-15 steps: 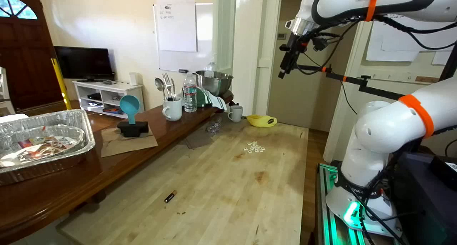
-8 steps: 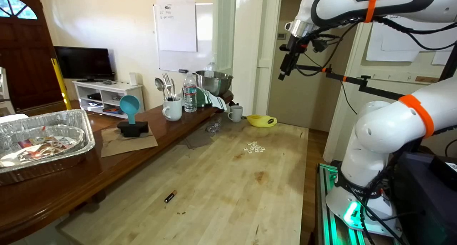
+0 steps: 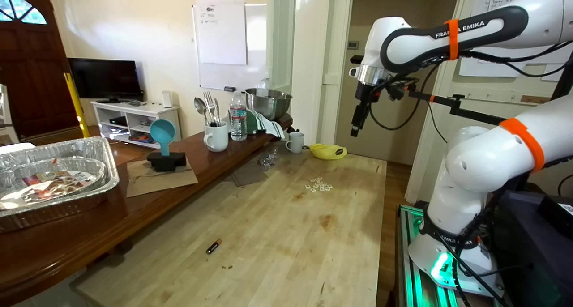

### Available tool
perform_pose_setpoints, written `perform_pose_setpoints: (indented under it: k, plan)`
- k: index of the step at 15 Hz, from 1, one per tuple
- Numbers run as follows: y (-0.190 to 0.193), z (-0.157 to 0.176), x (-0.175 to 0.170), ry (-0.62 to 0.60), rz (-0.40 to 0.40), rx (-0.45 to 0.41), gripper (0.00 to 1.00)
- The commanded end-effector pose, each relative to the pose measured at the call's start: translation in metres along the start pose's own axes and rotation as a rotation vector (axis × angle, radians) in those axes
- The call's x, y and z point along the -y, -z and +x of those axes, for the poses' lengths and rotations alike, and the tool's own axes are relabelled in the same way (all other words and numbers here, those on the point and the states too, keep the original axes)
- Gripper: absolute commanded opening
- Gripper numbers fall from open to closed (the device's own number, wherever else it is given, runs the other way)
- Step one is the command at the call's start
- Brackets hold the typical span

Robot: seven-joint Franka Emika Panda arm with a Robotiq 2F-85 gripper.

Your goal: Spell the word 'Met'.

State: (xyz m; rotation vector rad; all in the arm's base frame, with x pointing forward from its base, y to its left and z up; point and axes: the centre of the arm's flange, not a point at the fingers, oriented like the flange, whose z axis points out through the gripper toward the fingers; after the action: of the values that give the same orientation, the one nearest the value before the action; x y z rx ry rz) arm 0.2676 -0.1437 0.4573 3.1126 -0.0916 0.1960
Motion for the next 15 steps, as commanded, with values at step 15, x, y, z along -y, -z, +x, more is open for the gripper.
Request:
perform_pose_setpoints:
  k: [15]
  plan:
    - [-0.098,0.063,0.034,0.101,0.014,0.052,1.00]
